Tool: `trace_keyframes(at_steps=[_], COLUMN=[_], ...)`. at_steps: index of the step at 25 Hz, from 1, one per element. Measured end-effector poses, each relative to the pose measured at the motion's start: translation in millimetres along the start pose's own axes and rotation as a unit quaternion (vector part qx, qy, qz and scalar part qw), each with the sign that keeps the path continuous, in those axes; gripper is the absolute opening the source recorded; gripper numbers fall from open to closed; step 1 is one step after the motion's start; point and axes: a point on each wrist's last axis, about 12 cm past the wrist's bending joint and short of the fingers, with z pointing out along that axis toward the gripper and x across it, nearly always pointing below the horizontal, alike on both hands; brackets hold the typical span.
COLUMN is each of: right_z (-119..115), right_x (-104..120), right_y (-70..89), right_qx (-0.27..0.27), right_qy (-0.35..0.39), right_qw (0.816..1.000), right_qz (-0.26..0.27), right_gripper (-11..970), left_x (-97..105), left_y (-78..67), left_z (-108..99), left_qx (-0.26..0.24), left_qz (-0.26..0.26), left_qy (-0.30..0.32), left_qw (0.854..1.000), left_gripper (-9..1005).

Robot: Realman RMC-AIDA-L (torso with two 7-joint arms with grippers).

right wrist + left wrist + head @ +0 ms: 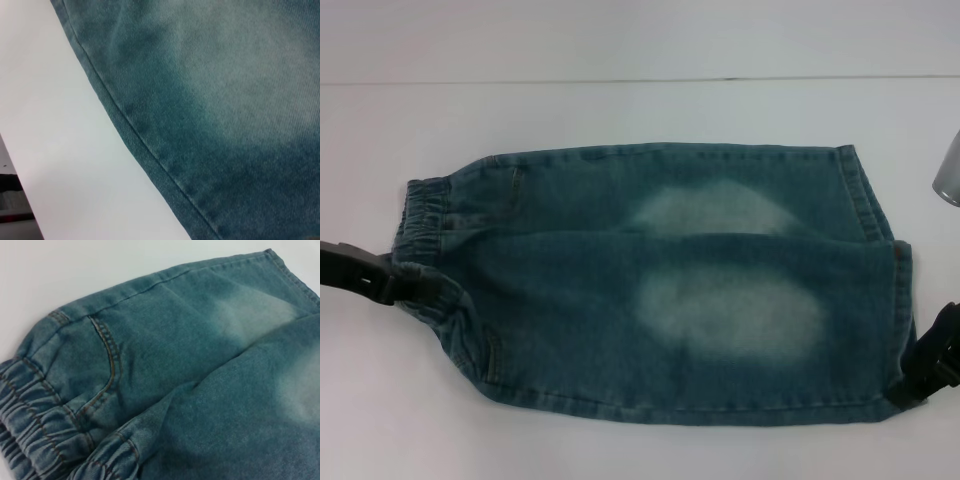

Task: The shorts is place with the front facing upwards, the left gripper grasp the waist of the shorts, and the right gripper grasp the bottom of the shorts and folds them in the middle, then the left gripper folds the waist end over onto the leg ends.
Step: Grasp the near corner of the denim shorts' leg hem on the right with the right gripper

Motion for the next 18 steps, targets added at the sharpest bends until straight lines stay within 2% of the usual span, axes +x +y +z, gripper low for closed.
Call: trace_keyframes(at_steps=[10,15,18], right_z=[-0.7,-2.0,-4.5], right_x=[-2.2,-0.4,4.1], right_y=[0.1,-0.8,-1.7], right_qx=[0.001,0.001,-0.002], right_qy=[0.003,0.008,0.009], right_qw=[1.000,1.000,1.000], right_qz=[-0.004,-0.010,-0.011], right_gripper=[284,73,37], left_x=[-2.3,-2.0,-1.4], left_y=[0.2,-1.6,-4.1], left_z=[-1.6,-1.6,-2.4], left_qx=[0.000,0.007,0.017], left_qz=[0.002,0.005,0.009], left_qy=[-0.002,0.005,0.014], left_qw=[1.000,1.000,1.000], left_gripper=[29,29,29])
